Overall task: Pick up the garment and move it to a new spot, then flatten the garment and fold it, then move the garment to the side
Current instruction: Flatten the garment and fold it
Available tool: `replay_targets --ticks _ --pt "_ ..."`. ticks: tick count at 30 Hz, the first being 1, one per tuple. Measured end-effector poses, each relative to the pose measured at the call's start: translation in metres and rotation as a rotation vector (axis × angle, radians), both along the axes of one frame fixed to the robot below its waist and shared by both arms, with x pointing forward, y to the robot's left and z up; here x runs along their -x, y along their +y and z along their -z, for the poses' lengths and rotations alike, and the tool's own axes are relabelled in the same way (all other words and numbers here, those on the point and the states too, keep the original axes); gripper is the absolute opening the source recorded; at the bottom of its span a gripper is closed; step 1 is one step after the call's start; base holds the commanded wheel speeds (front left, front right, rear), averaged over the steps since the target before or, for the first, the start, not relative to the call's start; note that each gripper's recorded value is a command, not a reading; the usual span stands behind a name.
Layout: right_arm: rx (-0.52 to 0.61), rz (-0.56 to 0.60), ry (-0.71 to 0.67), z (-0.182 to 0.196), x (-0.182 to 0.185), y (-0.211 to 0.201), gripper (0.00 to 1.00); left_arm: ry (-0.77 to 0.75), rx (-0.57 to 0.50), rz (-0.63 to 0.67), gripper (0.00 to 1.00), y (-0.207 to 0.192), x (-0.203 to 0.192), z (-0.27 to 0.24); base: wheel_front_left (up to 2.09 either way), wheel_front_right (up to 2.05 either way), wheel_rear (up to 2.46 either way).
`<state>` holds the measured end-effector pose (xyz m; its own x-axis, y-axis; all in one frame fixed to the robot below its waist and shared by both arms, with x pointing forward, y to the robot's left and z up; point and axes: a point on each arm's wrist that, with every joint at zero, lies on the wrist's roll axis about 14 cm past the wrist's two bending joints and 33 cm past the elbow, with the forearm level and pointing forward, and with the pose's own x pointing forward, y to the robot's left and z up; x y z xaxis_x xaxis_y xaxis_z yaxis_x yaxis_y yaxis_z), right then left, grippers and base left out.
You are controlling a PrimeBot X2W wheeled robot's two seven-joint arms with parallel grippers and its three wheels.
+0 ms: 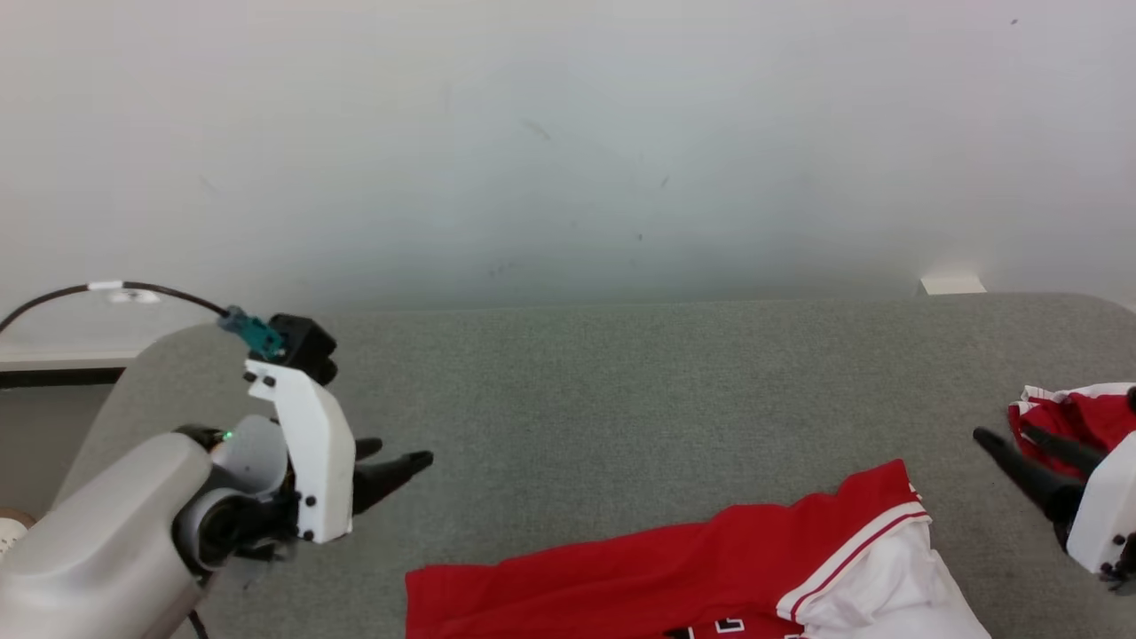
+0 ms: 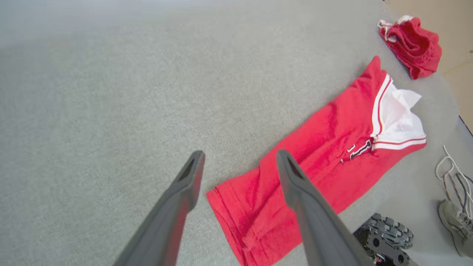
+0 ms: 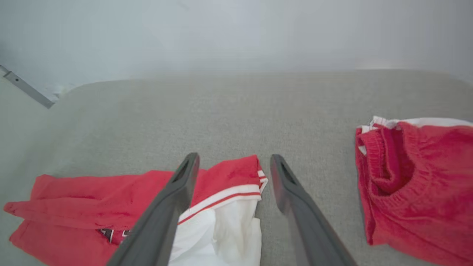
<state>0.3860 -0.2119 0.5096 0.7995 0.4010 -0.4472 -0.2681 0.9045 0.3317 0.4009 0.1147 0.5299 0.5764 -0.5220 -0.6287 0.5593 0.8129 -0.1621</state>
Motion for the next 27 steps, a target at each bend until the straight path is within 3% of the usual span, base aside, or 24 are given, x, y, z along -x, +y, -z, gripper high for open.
replay_targets --ticks 3,11,18,27 --pt "-0.036 0.048 -0.167 -0.031 -0.012 -0.006 1.0 -0.137 0.036 -0.043 1.0 0.005 -0.01 -0.017 0.0 0.0 0.0" --pt "-0.11 0.17 -0.438 -0.059 -0.02 -0.019 1.0 -0.489 0.105 -0.21 1.0 0.031 -0.02 -0.05 0.0 0.0 0.0" --pt "-0.136 0.258 -0.508 -0.049 -0.016 -0.024 1.0 -0.691 0.182 -0.39 1.0 0.054 -0.007 -0.056 0.0 0.0 0.0" --pt "-0.149 0.39 -0.507 -0.009 0.016 -0.025 1.0 -0.741 0.211 -0.545 1.0 0.062 0.016 -0.03 0.0 0.0 0.0"
